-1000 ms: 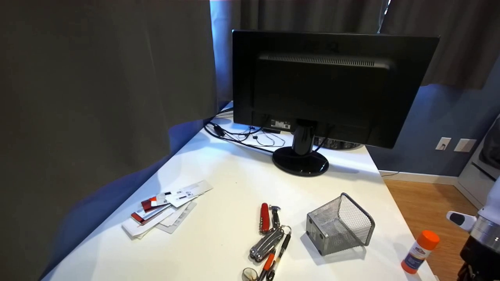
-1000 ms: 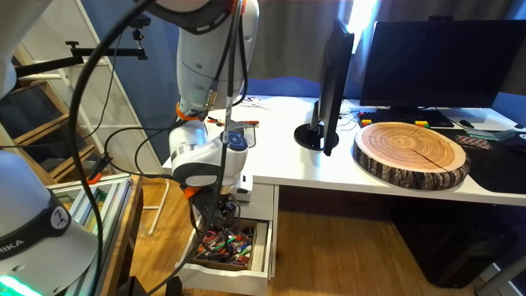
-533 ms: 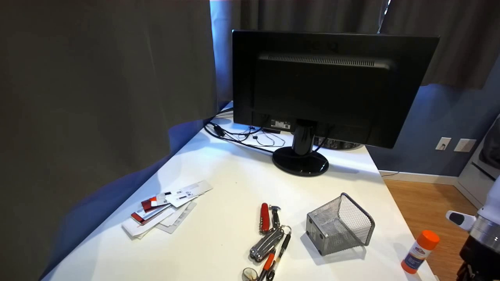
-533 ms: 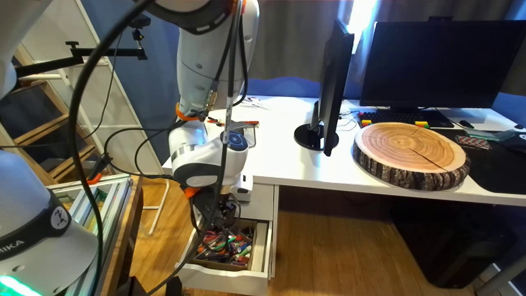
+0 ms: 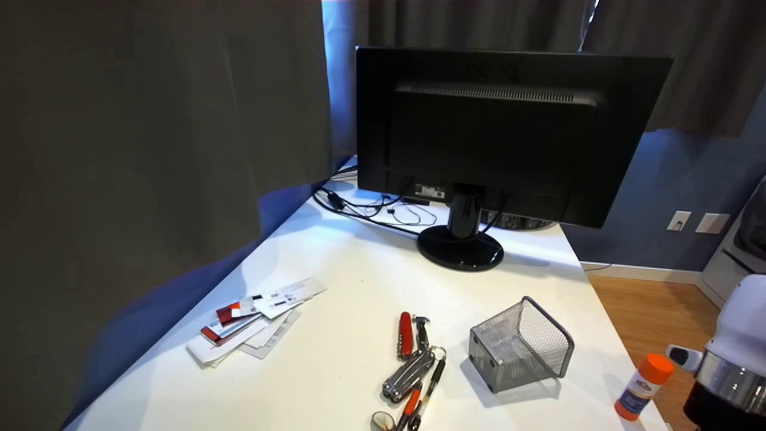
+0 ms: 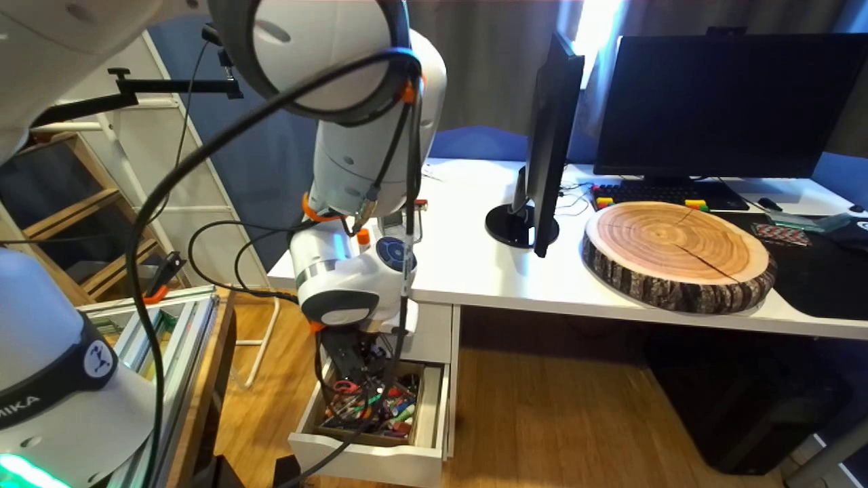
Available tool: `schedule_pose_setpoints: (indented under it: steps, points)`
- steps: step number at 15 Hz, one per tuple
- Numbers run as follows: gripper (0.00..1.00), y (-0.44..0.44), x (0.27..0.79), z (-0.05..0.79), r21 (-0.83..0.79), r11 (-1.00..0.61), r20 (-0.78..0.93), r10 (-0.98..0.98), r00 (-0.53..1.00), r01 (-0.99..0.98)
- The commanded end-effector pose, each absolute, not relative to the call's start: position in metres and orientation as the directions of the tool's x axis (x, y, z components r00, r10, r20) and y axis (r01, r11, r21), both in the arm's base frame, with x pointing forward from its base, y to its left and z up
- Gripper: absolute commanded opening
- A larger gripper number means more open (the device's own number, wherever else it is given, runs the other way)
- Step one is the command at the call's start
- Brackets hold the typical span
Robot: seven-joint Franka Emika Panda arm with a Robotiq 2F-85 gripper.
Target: Remove the green pen from the drawer
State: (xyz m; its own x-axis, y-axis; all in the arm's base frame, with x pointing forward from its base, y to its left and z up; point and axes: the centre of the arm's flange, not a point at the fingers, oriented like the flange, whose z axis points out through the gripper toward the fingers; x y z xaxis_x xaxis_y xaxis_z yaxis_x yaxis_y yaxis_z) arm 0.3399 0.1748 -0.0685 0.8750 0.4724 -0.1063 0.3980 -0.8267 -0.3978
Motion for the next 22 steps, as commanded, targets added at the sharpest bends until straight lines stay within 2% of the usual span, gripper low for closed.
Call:
schedule_pose_setpoints:
  steps: [1, 10, 22]
  points:
    - [1.00, 0.180, 0.348, -0.108, -0.405, -0.854, -0.148, 0.414, 0.898, 0.327]
    - [1.00, 0.186, 0.347, -0.175, -0.317, -0.907, -0.205, 0.350, 0.914, 0.276]
    - [1.00, 0.202, 0.354, -0.216, -0.149, -0.953, -0.203, 0.291, 0.935, 0.264]
